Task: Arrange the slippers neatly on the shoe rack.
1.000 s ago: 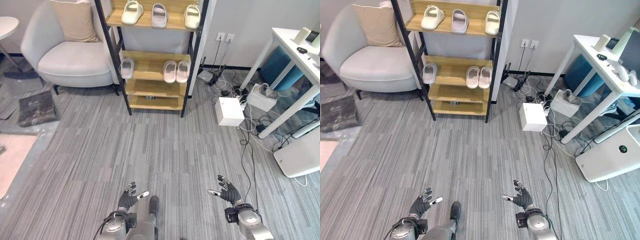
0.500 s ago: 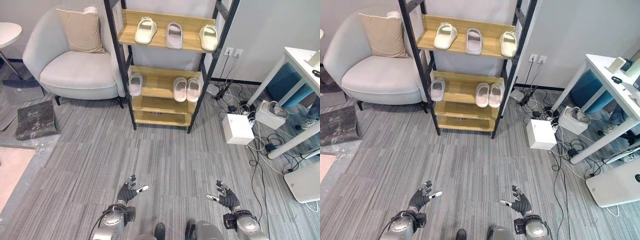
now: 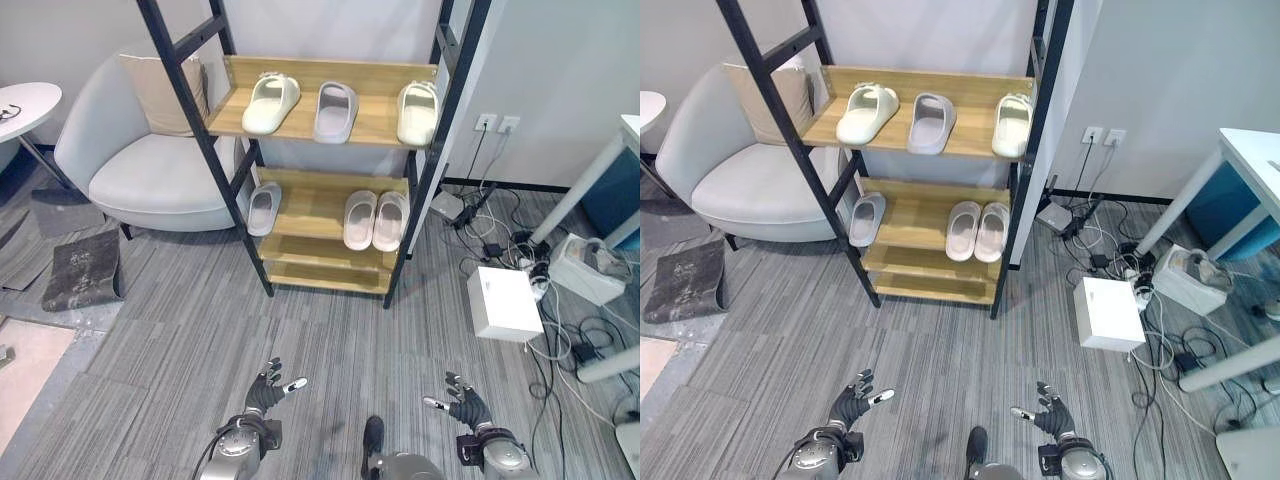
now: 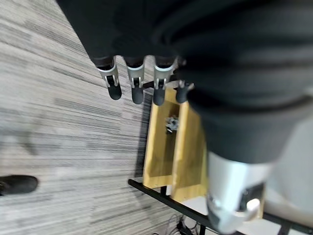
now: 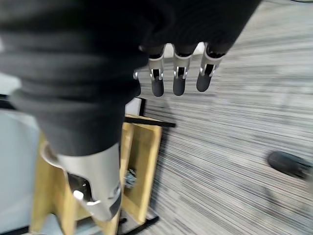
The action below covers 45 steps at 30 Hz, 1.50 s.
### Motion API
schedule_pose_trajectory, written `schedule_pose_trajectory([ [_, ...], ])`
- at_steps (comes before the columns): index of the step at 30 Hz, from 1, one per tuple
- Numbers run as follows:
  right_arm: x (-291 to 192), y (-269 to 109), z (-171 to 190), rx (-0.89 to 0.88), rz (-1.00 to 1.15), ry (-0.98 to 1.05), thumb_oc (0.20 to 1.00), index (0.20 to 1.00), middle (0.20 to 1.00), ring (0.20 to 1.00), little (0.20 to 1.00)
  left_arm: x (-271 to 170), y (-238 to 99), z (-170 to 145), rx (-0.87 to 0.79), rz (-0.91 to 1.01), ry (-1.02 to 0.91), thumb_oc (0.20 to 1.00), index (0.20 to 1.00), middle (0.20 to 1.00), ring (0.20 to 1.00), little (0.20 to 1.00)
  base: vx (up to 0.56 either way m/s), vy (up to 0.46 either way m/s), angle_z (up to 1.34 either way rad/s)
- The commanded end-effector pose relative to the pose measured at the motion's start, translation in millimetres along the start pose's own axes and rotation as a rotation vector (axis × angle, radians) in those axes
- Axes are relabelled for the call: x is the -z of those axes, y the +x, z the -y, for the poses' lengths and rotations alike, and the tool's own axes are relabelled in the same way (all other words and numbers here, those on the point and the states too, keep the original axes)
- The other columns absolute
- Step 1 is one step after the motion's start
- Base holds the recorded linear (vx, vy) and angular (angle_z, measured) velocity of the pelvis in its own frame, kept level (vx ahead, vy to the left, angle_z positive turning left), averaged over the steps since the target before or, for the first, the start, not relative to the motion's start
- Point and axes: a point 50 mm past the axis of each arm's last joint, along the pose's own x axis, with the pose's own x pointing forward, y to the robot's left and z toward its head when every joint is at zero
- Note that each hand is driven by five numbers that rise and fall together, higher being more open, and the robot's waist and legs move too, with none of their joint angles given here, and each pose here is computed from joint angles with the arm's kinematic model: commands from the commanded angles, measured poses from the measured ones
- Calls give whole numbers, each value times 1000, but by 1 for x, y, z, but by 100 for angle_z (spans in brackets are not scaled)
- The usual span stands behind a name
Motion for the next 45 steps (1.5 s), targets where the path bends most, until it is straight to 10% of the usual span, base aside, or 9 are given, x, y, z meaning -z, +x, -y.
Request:
schedule_pose_trajectory([
  [1,-20,2,4,6,100,23,1000,1000,1000,1000,1000,-32,7,-4,19,132,15,1000,1000,1000,1000,1000,229,-71,5],
  [45,-20,5,-12,-41,91,40,1000,1000,1000,1000,1000,-30,3,-4,57,123,61,1000,1000,1000,1000,1000,223,81,-5],
])
